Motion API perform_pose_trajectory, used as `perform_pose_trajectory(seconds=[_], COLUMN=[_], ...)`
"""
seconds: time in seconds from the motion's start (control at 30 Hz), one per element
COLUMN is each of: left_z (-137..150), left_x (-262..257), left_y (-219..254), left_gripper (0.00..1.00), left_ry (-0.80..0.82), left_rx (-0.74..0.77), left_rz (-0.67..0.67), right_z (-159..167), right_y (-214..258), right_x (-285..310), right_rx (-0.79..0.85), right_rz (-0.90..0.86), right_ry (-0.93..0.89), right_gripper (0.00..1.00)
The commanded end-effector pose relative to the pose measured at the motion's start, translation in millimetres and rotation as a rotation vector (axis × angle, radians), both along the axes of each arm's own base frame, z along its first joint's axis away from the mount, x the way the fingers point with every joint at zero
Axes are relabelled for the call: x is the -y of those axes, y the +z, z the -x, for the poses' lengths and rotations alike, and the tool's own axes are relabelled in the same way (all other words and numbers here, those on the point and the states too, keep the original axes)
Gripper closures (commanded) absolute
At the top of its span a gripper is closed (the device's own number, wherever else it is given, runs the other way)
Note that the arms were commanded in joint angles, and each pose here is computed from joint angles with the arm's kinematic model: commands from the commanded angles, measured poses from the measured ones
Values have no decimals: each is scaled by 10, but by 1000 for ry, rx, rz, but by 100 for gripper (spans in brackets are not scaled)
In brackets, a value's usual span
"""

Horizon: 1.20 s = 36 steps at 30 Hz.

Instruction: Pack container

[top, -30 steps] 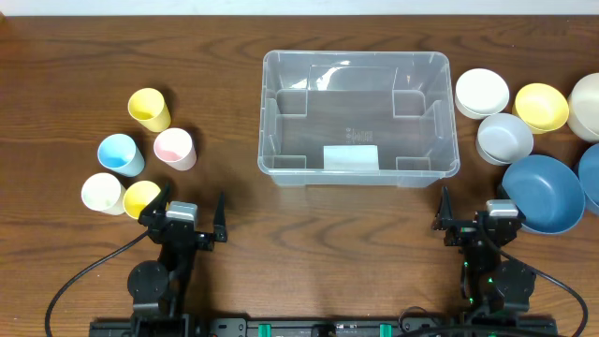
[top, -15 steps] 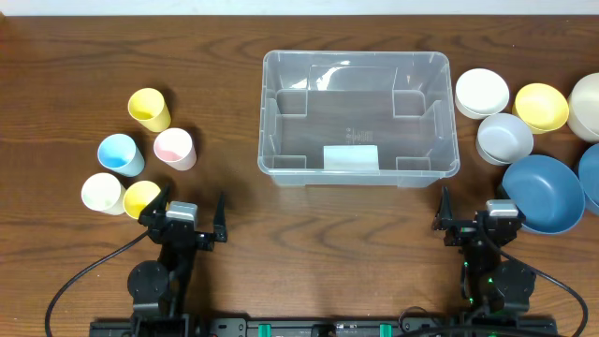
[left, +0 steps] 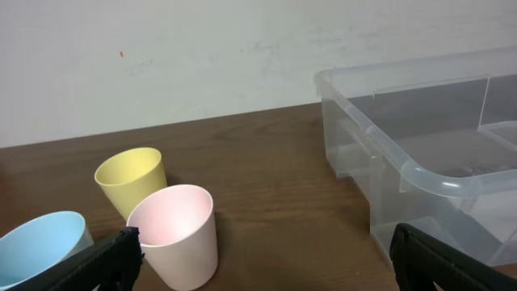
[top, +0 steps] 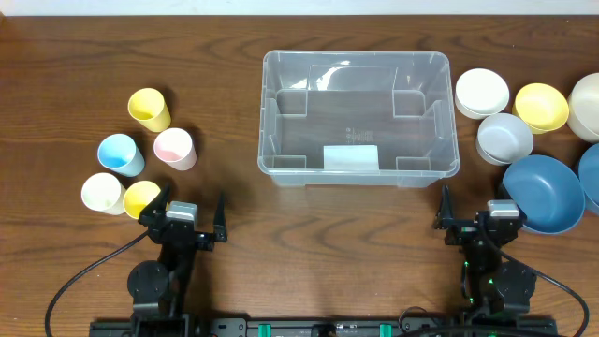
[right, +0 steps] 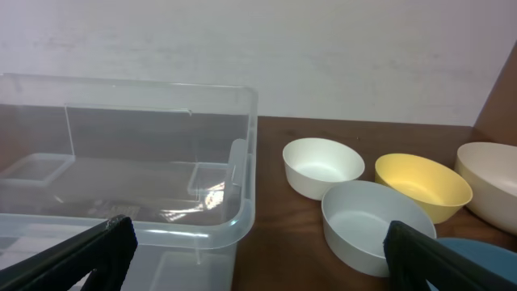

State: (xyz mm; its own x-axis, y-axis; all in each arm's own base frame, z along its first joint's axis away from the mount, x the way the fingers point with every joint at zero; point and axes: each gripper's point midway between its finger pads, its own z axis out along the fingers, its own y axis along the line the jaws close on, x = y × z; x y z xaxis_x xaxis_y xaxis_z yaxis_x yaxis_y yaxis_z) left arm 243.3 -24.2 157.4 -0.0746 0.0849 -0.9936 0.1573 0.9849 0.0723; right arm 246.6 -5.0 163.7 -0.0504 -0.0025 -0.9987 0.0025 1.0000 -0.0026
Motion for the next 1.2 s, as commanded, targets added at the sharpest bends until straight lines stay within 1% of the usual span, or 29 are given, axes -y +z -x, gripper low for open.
perform_pose_trajectory(seconds=[0.0, 0.1, 0.13, 0.3, 0.37, 0.47, 0.53, 0.6, 0.67, 0.73, 0.8, 0.87, 0.97, 1.07, 1.1, 1.17], left_z=[8, 8, 8, 8, 8, 8, 8, 8, 8, 8, 8, 8, 8, 8, 8, 8], left_x=[13, 13, 13, 13, 13, 13, 13, 13, 13, 13, 13, 13, 13, 13, 13, 13], left_y=[-151, -152, -151, -151, -152, -151, -152, -152, -151, -152, -152, -151, -151, -151, -151, -152], left_gripper=[2, 2, 2, 2, 2, 2, 2, 2, 2, 2, 2, 2, 2, 2, 2, 2], left_ry=[-10, -10, -10, -10, -10, -10, -10, -10, -10, -10, -10, -10, -10, -10, -10, -10], left_rx=[-44, -45, -44, -44, -45, -44, -45, -45, -44, -45, -45, -44, -44, -44, -44, -45], left_rz=[-2, -2, -2, -3, -2, -2, -2, -2, -3, -2, -2, -3, -3, -2, -2, -2], right_z=[2, 11, 18, 139, 202, 294, 337, 329, 267, 202, 116, 24, -99, -158, -176, -240], right_y=[18, 190, 268, 802, 1000, 1290, 1486, 1637, 1725, 1711, 1633, 1599, 1634, 1659, 1635, 1607], right_x=[-105, -221, -244, -392, -399, -404, -395, -319, -198, -181, -219, -274, -431, -673, -683, -619], right_rx=[11, 74, 104, 319, 384, 429, 428, 380, 264, 139, -21, -114, -182, -201, -208, -222], right_rz=[-33, -136, -145, -111, -100, -59, 1, 29, 20, -6, -73, -98, -118, -137, -126, -157], right_ry=[53, 121, 137, 238, 245, 242, 225, 174, 106, 102, 126, 159, 256, 412, 421, 378], right_gripper=[1, 1, 1, 1, 1, 1, 1, 1, 1, 1, 1, 1, 1, 1, 1, 1])
